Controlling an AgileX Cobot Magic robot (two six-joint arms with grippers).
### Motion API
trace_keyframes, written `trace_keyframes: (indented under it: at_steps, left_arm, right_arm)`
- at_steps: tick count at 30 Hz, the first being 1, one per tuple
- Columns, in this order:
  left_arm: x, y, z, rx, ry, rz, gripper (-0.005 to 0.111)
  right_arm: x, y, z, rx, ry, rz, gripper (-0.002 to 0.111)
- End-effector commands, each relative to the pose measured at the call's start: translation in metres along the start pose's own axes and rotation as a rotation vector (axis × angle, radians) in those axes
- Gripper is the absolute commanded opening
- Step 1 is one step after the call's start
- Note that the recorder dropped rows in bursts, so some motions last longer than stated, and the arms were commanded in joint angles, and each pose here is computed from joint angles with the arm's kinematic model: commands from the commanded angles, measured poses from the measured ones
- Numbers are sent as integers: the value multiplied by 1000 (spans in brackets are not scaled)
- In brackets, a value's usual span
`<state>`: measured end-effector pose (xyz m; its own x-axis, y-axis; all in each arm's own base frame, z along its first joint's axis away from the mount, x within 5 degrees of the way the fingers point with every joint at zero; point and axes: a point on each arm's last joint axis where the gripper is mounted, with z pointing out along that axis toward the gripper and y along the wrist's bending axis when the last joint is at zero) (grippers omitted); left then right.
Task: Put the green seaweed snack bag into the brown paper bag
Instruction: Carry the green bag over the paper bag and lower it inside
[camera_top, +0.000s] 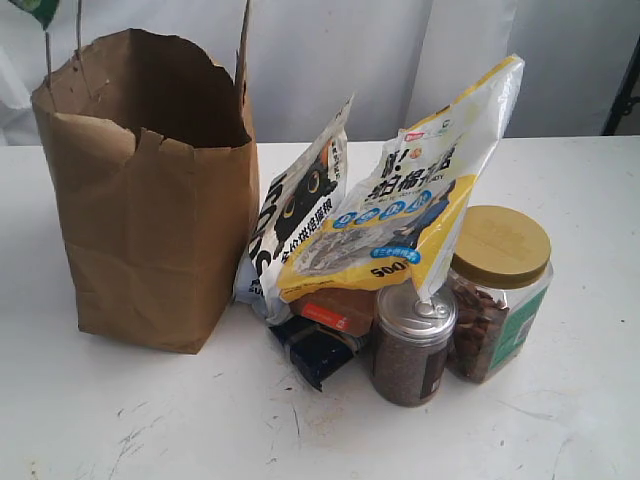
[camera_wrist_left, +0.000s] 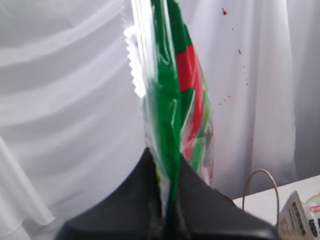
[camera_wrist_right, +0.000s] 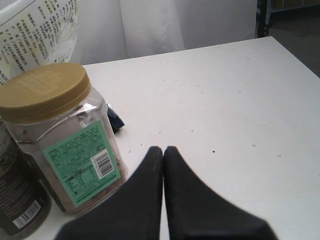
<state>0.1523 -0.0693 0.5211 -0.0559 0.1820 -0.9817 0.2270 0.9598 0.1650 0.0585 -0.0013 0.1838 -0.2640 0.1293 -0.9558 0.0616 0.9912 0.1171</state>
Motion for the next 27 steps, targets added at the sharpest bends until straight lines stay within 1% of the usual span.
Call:
trace_keyframes:
  at_steps: [1,4,7,9,12,15,18,22,27]
  left_arm:
    - [0,-17,33,5,-23,36,0]
    - [5,-26,53,18,-10,53,0]
    - [6,-30,66,30,-30,36,0]
    - [7,-29,71,26,-36,28,0]
    - [11,-22,79,-8,-14,19,0]
    - [17,-16,91,-30,17,-14,0]
    - [27,-16,109,-20,60,-24,0]
    - [46,-21,132,2,158,-17,0]
    - [60,-22,141,-17,265,-8,0]
  right_arm:
    - [1,0,0,-2,-6,2,0]
    - [1,0,0,-2,-6,2,0]
    - [1,0,0,-2,-6,2,0]
    - [1,0,0,-2,-6,2,0]
    - [1,0,0,-2,-6,2,0]
    - [1,0,0,-2,-6,2,0]
    - [1,0,0,-2,-6,2,0]
    - [1,0,0,-2,-6,2,0]
    - [1,0,0,-2,-6,2,0]
